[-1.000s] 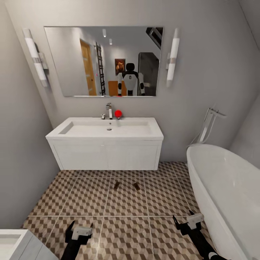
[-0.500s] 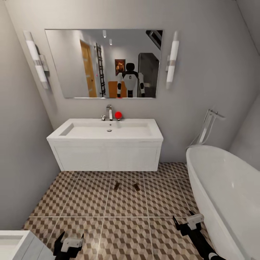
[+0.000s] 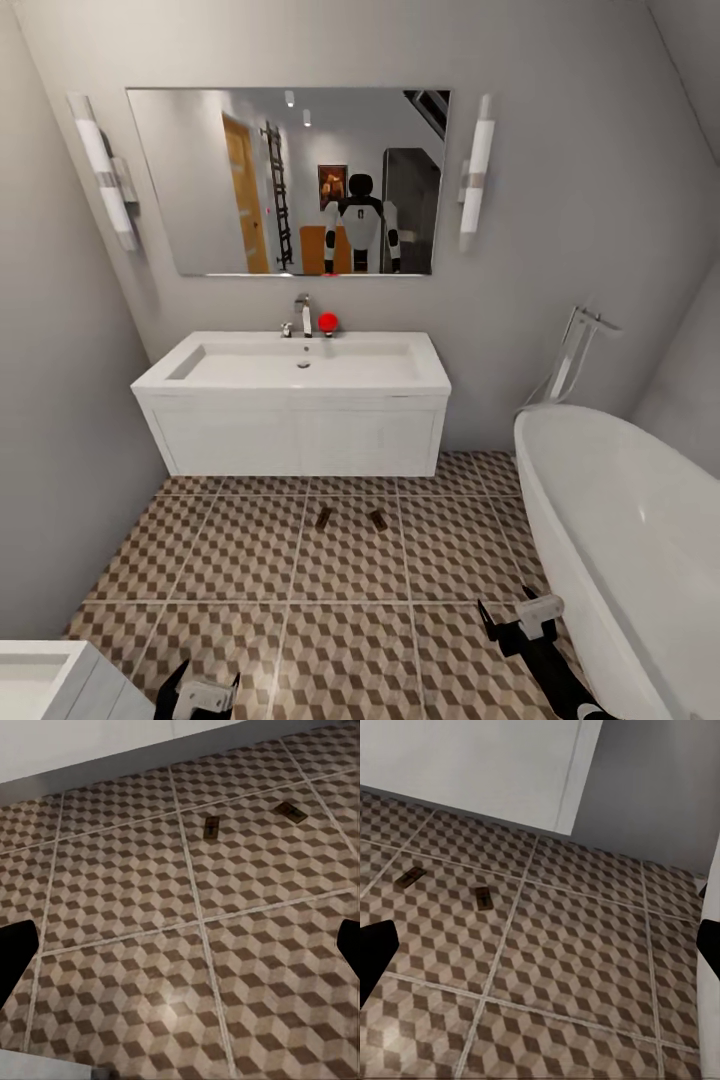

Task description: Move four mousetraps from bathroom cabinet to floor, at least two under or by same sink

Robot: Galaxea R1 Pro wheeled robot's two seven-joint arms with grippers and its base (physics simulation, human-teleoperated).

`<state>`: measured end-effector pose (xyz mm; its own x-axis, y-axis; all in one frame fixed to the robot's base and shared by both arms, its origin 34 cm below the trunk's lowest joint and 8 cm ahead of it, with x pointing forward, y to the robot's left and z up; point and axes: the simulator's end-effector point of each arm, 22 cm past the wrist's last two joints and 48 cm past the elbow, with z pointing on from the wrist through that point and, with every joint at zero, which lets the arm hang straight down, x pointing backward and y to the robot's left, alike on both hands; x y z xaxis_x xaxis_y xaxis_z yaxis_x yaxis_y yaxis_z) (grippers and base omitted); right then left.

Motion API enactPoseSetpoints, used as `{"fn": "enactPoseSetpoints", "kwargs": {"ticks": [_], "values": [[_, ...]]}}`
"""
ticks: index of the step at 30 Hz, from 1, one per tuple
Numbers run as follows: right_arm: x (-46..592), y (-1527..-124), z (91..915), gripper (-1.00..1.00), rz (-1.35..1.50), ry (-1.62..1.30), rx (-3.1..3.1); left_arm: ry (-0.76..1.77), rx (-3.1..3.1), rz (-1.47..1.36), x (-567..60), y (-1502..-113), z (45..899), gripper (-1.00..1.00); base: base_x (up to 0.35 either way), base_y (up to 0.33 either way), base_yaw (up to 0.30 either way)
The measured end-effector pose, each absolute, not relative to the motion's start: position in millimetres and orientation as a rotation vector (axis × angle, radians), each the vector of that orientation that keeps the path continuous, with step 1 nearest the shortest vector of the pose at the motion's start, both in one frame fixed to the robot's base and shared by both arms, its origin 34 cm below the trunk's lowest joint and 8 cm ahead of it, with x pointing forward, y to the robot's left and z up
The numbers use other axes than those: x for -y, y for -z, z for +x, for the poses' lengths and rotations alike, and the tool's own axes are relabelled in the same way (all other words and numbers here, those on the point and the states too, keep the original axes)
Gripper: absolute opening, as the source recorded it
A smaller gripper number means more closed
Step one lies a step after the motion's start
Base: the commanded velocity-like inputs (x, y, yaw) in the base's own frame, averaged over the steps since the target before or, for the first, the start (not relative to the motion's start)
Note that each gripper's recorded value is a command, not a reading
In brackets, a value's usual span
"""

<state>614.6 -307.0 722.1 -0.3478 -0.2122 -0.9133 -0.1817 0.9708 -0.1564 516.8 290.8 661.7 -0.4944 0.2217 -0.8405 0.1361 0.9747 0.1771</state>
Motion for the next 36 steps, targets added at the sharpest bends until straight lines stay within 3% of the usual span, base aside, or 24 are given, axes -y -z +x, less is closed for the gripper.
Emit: {"fn": "enactPoseSetpoints", "kwargs": {"ticks": [20,36], "values": [[294.4,-694.3,530.8,1.00,-0.275,0.001,-2.075,-0.095,-2.100,0.241,-285.0,-683.7,511.3,1.00,0.000,0.000,0.000],[316.4,-696.5,510.6,1.00,-0.203,0.110,-2.145,-0.097,-2.100,0.239,-285.5,-700.0,506.7,1.00,0.000,0.000,0.000]]}}
